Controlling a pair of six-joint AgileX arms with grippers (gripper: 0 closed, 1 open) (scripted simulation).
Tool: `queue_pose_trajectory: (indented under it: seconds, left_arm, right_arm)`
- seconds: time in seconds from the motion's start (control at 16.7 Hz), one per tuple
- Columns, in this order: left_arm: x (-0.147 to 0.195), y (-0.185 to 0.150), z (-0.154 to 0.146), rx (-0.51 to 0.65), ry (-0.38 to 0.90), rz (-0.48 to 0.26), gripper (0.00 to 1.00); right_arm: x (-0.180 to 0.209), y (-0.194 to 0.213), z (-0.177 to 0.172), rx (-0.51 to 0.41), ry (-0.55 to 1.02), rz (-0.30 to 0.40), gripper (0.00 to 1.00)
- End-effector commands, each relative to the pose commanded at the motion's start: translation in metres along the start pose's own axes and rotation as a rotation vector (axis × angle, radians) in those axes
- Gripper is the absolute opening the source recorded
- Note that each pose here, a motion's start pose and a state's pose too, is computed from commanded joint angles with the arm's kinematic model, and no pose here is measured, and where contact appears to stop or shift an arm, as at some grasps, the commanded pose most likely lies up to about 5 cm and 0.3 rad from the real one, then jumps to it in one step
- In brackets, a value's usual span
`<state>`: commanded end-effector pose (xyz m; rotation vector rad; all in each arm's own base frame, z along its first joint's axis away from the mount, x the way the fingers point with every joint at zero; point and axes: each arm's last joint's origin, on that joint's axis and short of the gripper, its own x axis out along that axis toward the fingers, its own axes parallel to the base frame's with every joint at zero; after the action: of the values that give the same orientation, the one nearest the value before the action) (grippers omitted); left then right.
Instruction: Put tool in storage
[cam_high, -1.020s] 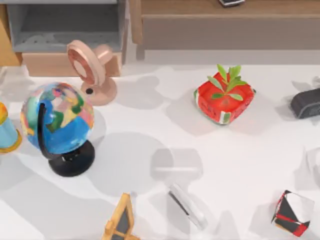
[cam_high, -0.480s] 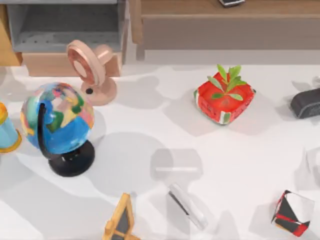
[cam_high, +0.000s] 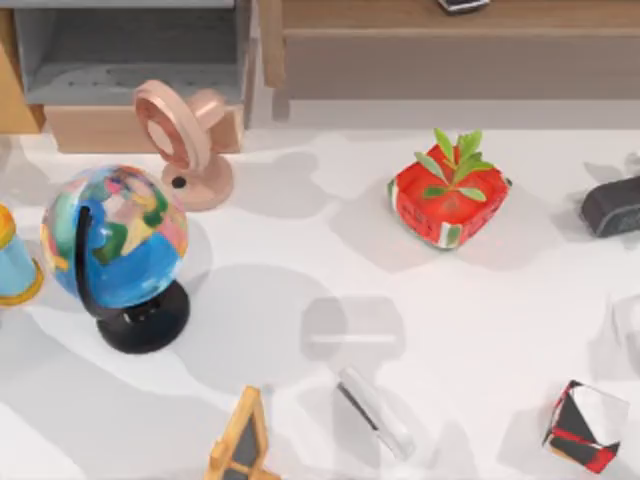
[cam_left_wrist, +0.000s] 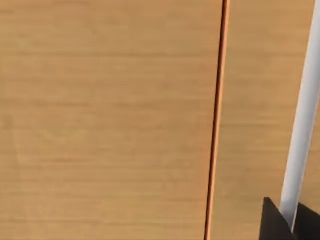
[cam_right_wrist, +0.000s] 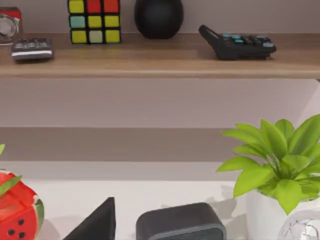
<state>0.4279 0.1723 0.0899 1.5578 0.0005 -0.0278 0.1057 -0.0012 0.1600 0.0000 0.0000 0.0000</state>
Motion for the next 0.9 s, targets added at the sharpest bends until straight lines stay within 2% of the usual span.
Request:
queue_pose_trajectory:
  seconds: [0.48,0.9]
  left_arm:
    - [-0.057,-0.001,0.000,0.000,0.000,0.000,0.00]
    - [-0.068,-0.004,0.001,-0.005,-0.005,-0.010,0.00]
  right_arm:
    - [0.000,0.000,0.000,0.000,0.000,0.000,1.00]
    - [0.000,0.000,0.000,0.000,0.000,0.000,1.00]
